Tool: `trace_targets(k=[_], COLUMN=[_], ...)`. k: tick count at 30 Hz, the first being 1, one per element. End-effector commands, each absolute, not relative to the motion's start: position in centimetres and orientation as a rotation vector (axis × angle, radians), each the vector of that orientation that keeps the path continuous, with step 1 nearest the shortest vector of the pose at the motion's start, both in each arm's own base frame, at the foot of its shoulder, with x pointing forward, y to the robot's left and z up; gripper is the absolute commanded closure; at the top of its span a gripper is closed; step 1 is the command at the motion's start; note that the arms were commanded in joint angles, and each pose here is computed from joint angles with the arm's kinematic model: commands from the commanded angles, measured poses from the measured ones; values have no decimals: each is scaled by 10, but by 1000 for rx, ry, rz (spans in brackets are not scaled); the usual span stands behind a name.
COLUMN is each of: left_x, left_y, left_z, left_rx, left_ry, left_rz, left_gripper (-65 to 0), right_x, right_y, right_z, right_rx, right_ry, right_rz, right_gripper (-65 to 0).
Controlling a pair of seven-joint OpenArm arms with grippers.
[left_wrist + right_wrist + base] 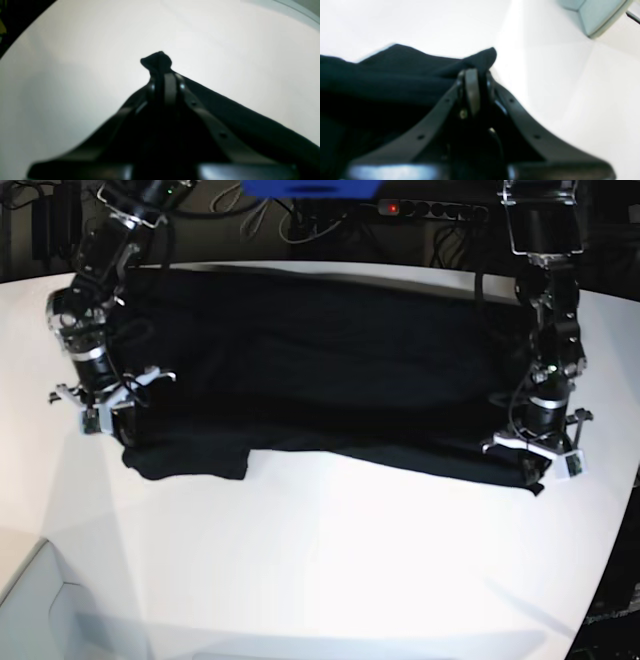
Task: Layout the t-shirt on the table in an organized manner, then fold the t-shirt properly
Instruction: 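Lift the hem with both grippers and fold it onto the shoulder edge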
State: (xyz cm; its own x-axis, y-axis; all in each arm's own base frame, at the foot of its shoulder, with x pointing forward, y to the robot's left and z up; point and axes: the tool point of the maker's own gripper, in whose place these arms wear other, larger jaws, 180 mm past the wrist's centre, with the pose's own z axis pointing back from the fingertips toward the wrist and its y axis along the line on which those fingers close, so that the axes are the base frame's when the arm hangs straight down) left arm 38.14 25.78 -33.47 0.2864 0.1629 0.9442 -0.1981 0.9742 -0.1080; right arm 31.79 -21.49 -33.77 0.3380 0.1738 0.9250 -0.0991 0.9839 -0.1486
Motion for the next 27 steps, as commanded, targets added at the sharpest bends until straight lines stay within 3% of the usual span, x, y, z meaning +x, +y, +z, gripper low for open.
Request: trace_targets(k=[1,10,27], left_x=[382,333,269], left_y=[263,261,294], left_z=[-315,-308,-347], left_rx=[48,50,144], left_ry=[-1310,-1258,-1112], left_rz=[233,272,306], left_gripper=[-2,-2,-2], right_x=[317,273,235], right_y=[-210,-203,-204], right_z=[-319,-333,-361], right_rx=[-53,-40,-33], right_ry=[-1288,-1230,-1118], right_rz=[172,154,154], right_gripper=[0,0,0])
